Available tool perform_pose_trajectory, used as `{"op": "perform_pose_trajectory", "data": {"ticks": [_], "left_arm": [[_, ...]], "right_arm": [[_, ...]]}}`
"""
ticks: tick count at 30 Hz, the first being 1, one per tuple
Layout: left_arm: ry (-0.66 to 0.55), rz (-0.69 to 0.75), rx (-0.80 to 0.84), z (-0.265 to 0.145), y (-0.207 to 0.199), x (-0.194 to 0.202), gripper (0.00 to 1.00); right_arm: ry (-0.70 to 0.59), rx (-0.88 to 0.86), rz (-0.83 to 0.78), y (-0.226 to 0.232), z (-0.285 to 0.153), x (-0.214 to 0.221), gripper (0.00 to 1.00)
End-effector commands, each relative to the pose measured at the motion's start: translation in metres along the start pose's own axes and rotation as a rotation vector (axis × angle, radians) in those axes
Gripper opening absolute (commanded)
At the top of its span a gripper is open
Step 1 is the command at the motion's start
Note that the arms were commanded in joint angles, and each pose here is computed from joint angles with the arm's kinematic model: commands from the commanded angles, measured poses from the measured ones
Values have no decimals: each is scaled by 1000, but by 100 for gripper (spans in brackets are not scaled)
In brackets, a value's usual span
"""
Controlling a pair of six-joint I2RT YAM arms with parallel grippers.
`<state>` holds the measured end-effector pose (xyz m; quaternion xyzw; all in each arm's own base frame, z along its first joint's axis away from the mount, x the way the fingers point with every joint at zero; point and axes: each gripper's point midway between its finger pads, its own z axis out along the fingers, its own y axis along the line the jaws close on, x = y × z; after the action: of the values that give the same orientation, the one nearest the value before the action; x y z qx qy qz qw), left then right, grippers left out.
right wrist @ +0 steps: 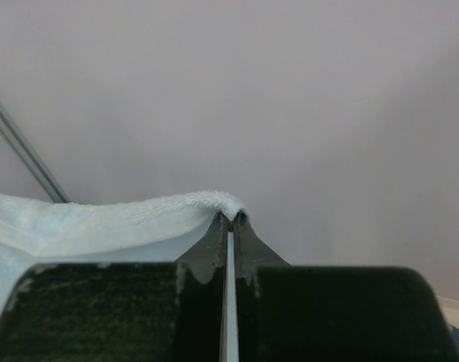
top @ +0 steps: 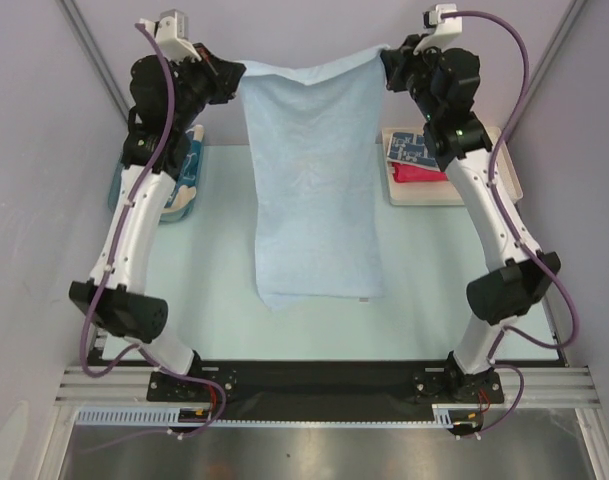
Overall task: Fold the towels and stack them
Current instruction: Flatten out the crumpled towel, then fold the towel
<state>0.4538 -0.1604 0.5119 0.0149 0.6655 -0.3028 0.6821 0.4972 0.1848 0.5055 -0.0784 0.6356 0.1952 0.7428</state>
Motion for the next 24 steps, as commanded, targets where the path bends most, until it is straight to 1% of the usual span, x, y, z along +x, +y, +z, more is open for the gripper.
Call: {"op": "perform_pose_trajectory", "data": {"ticks": [1, 2, 3, 5, 6, 7, 9, 13, 14, 18, 20, 22, 24], "left_arm": [[-105, -10, 71, 14, 2, -31, 0], [-95, -22, 61, 25, 15, -26, 0], [-97, -25, 62, 31, 20, -25, 0], [-98, -31, 60, 41, 30, -22, 0], [-73, -38, 54, 52, 39, -9, 0], [-67, -43, 50, 55, 43, -4, 0], [-34, -57, 37, 68, 57, 15, 0], [15, -91, 19, 80, 76, 47, 0], [35, -105, 5, 81, 84, 59, 0], [62, -133, -8, 80, 94, 81, 0], [72, -149, -26, 73, 97, 90, 0], [86, -164, -46, 66, 101, 98, 0], [121, -188, -78, 56, 106, 115, 0]], "right_arm": [[-156, -55, 2, -1, 25, -36, 0], [-158, -60, 3, -3, 31, -33, 0], [-145, -60, 5, -7, 44, -19, 0], [-146, -60, 7, -11, 54, -11, 0], [-146, -58, 10, -13, 59, -8, 0], [-127, -53, 10, -17, 68, 8, 0], [-115, -47, 14, -23, 74, 18, 0], [-63, -26, 40, -36, 85, 51, 0], [-54, -24, 43, -39, 87, 57, 0], [-12, -5, 56, -45, 85, 73, 0], [24, 10, 70, -46, 81, 84, 0], [44, 20, 79, -46, 71, 83, 0], [92, 40, 111, -49, 58, 97, 0]]}}
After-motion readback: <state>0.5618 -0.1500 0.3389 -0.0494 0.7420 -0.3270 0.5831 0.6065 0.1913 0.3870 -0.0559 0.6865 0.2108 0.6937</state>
